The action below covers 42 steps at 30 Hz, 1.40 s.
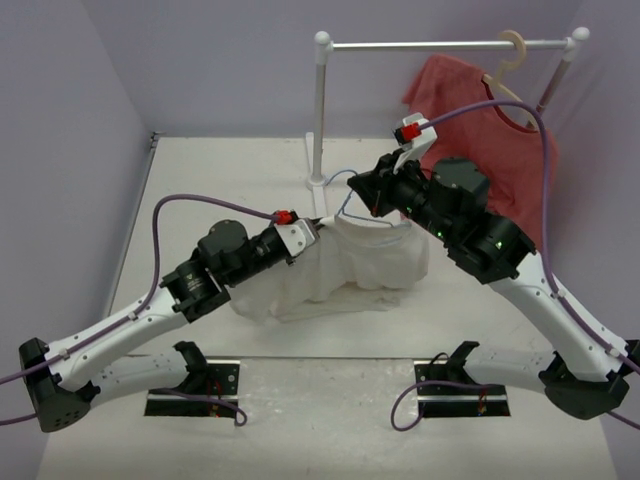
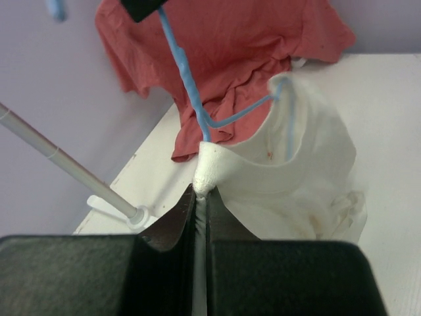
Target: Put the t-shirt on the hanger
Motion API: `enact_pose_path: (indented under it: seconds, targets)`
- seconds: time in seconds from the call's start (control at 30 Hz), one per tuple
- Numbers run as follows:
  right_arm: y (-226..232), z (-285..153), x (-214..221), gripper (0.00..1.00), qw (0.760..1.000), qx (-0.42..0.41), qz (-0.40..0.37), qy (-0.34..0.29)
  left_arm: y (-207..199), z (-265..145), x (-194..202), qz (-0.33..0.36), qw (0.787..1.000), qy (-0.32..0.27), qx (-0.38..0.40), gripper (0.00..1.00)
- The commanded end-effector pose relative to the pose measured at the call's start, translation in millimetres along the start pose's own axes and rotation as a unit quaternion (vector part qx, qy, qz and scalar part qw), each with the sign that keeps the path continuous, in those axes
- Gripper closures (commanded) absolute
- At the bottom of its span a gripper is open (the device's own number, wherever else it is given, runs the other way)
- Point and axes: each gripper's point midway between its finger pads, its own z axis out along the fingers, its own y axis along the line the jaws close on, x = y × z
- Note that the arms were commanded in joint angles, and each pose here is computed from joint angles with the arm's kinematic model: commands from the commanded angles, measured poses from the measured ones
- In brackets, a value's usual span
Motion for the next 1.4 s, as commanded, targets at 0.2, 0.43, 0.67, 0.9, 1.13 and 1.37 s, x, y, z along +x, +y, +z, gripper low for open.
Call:
enact_pose_path:
  seconds: [0.2,0.43,0.67,0.9,1.13,1.37]
  targets:
    - [-32.3,-34.9,-53.9,1.0,0.99,0.086,0.019,-0.114,51.7,-35.9,-12.9,-0.051,0.99,-0.007,-0.135,0.94]
    - [-40.9,-49.1,-64.6,1.0,0.983,0.11,0.033,-0.144,49.4,-36.4,-5.7,-0.046,0.99,0.007,-0.131,0.95]
    - [1.5,-22.7,-28.9,0.78,0.998,-0.009,0.011,-0.057,32.3,-29.1,-23.3,-0.042,0.996,-0.022,-0.071,1.0]
    - [24.3,-7.7,-6.0,0.44,0.996,-0.075,0.022,-0.03,13.7,-30.7,-44.2,-0.048,0.997,-0.067,-0.014,1.0]
    - [39.3,7.3,3.3,0.4,0.994,-0.098,0.036,-0.018,4.8,-25.0,-54.9,-0.063,0.994,-0.084,0.015,1.0]
    - [33.0,27.8,19.1,0.77,0.996,-0.071,0.053,-0.014,4.0,-26.4,-72.3,-0.087,0.989,-0.117,0.022,1.0]
